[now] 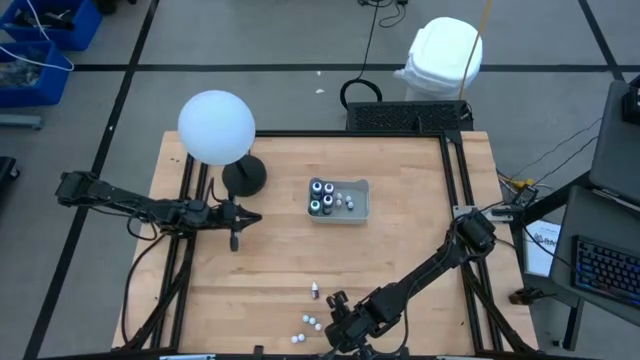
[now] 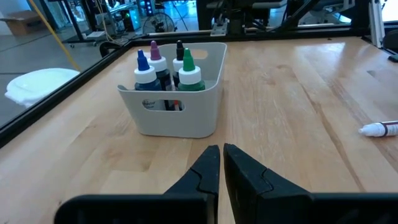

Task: Pick & Place food coloring
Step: Put the right small purple food coloring bottle into the gray bin

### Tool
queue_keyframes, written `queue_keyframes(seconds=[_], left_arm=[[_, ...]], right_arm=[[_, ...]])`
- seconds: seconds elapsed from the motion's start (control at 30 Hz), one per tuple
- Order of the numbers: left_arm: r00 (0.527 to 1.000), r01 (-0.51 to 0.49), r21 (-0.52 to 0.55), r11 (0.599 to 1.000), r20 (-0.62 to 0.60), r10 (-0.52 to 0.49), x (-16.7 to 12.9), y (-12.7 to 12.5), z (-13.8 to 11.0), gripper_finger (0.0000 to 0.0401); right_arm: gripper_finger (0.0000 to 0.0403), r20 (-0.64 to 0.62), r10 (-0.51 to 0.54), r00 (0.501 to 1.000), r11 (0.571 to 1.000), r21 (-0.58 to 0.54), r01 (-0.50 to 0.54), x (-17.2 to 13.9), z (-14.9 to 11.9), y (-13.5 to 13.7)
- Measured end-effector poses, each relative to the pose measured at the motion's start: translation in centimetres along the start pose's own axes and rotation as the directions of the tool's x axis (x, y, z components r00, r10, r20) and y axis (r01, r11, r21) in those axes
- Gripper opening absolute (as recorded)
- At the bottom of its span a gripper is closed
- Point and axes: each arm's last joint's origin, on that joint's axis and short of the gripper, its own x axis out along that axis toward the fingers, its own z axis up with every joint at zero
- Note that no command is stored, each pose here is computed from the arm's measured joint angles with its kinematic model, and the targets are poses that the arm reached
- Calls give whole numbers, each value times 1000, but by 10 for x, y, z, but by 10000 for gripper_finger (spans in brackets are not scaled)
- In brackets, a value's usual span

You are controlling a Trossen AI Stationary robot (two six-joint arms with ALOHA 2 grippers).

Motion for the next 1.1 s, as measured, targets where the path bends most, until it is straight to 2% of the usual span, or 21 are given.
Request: queue_keyframes(seconds=[0.87,1.1], left_arm=[[1000,-1,2,1000,-7,1,0,0,-1,31],[1000,0,6,1000,-7,0,0,0,-1,31]], right_arm=[[169,-34,24,999,1000,11,-24,19,-6,-2],[122,-29,27,999,1000,12,-27,19,-6,-2]])
